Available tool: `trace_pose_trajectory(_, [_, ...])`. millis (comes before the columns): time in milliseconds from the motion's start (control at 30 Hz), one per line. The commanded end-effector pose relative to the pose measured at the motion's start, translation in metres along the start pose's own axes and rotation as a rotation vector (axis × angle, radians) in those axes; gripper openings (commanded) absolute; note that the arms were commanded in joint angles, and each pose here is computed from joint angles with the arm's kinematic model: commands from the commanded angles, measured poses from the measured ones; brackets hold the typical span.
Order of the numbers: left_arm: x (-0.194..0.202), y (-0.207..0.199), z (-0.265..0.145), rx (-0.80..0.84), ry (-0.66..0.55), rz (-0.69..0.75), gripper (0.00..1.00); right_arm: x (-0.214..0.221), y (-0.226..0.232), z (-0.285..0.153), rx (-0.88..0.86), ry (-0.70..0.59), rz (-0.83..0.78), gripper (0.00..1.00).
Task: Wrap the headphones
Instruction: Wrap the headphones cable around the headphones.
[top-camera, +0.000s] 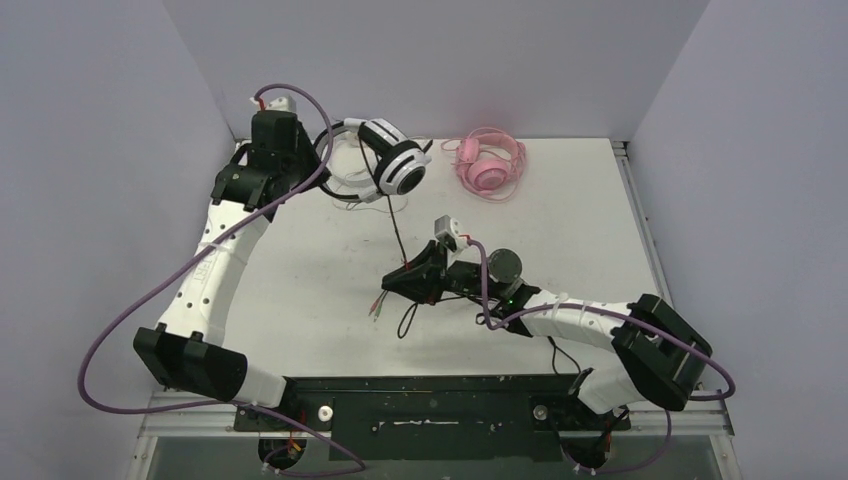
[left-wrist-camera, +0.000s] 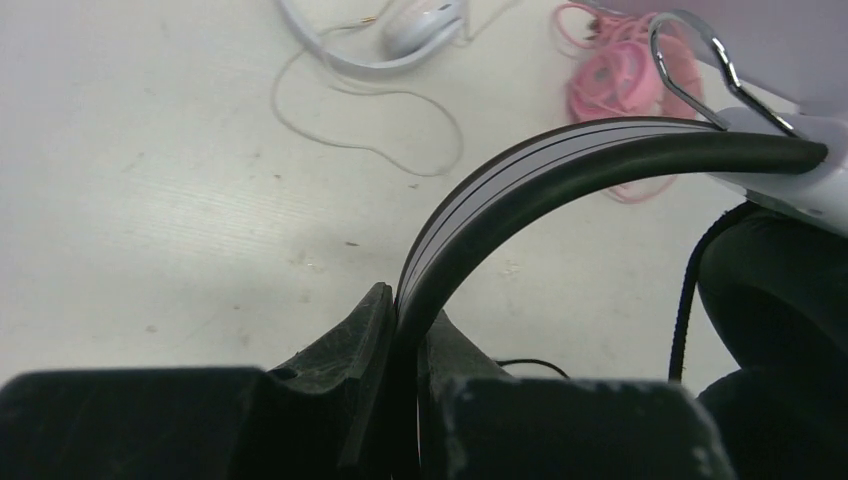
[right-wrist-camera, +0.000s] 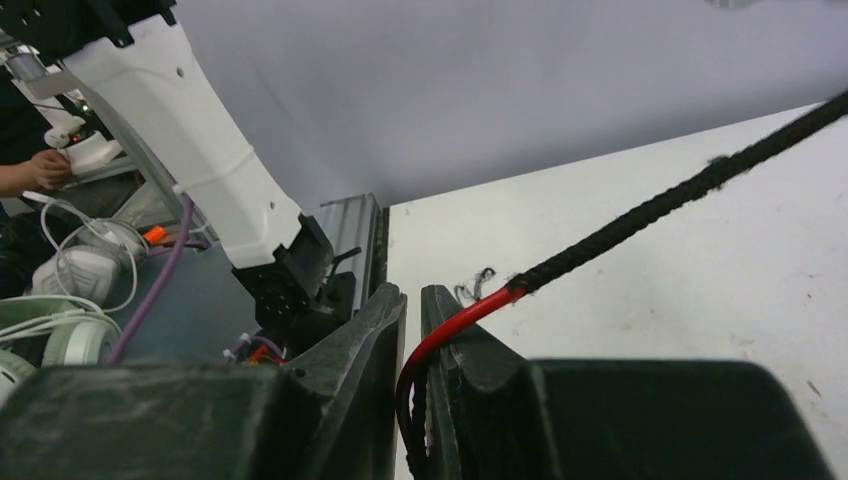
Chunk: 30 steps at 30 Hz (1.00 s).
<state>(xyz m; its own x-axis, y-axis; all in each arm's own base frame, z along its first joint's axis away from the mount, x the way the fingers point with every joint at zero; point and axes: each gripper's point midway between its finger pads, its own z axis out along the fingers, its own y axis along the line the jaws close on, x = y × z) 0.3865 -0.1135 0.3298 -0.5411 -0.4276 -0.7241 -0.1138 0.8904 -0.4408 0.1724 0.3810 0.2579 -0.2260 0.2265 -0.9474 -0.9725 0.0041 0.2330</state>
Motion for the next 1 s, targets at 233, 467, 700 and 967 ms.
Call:
trace_pose_trajectory(233, [-0.049,0.044,0.000,-0.311,-0.386,0.099,0.00,-0.051,0.032,0.030,-0.060,0.121,0.014,0.14])
trace_pose_trajectory(467, [-0.022,0.036,0.011,-0.405,-0.436,0.373,0.00,-0.082,-0.006,0.021,0.038,0.086,0.107,0.13])
trace_pose_trajectory(700, [0.008,0.022,0.026,-0.280,-0.347,0.551,0.00,-0.105,-0.072,0.006,0.235,0.158,0.076,0.08])
trace_pose_trajectory(967, [0.048,0.016,0.030,-0.191,-0.157,0.758,0.00,-0.073,-0.136,-0.047,0.416,0.504,0.024,0.10])
